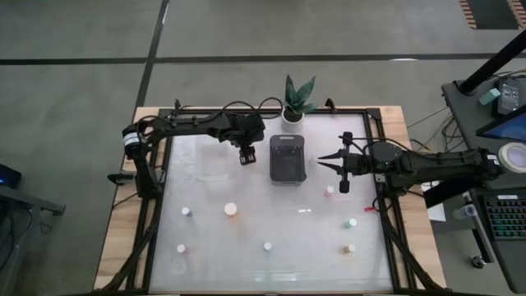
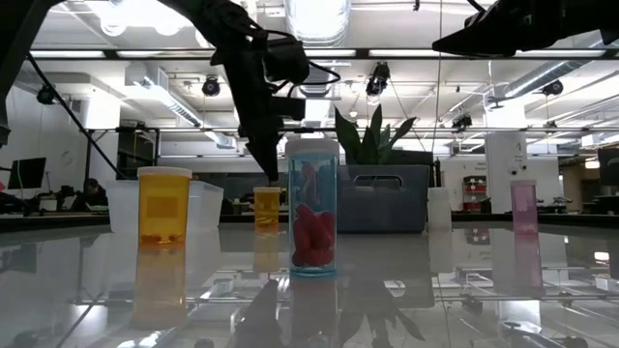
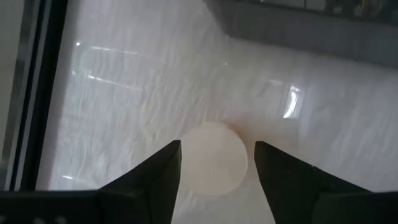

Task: Pick and place medicine bottles into bin by pill shape (circle, oval)
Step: Put the top center yellow pill bottle into the transparent bin

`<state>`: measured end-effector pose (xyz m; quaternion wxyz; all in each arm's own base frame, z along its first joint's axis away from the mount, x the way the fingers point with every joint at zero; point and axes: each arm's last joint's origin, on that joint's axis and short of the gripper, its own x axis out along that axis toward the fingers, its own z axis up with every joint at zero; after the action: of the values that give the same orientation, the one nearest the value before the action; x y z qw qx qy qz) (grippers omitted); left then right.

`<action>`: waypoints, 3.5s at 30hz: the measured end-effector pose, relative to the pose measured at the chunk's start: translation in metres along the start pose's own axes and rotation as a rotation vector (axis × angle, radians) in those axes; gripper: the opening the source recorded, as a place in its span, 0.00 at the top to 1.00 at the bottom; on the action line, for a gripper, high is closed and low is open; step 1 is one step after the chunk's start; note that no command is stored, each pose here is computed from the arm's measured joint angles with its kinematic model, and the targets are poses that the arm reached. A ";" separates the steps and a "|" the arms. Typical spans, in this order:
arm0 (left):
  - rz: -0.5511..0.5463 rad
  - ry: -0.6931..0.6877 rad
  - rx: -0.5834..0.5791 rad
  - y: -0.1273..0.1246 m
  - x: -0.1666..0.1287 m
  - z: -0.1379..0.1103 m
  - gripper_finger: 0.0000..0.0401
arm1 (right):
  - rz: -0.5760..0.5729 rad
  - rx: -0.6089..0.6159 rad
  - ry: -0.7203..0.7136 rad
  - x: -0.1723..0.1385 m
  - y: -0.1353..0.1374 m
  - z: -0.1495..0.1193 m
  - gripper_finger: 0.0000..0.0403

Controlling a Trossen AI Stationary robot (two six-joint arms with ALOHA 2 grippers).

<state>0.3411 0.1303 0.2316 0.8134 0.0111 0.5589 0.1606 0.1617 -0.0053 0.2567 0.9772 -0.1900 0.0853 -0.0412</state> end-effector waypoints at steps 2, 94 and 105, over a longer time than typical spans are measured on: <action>-0.003 0.007 0.024 0.000 0.000 -0.001 0.49 | 0.001 0.000 0.002 0.000 0.000 0.000 0.88; 0.133 -0.007 -0.374 -0.013 -0.104 -0.090 0.50 | 0.001 -0.013 0.020 0.000 0.000 -0.001 0.88; 0.153 0.062 -0.495 0.008 -0.061 -0.119 0.50 | 0.002 -0.013 0.020 0.000 0.000 -0.001 0.88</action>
<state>0.2107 0.1020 0.2439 0.7594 -0.1511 0.5247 0.3539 0.1616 -0.0061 0.2555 0.9751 -0.1960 0.0954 -0.0416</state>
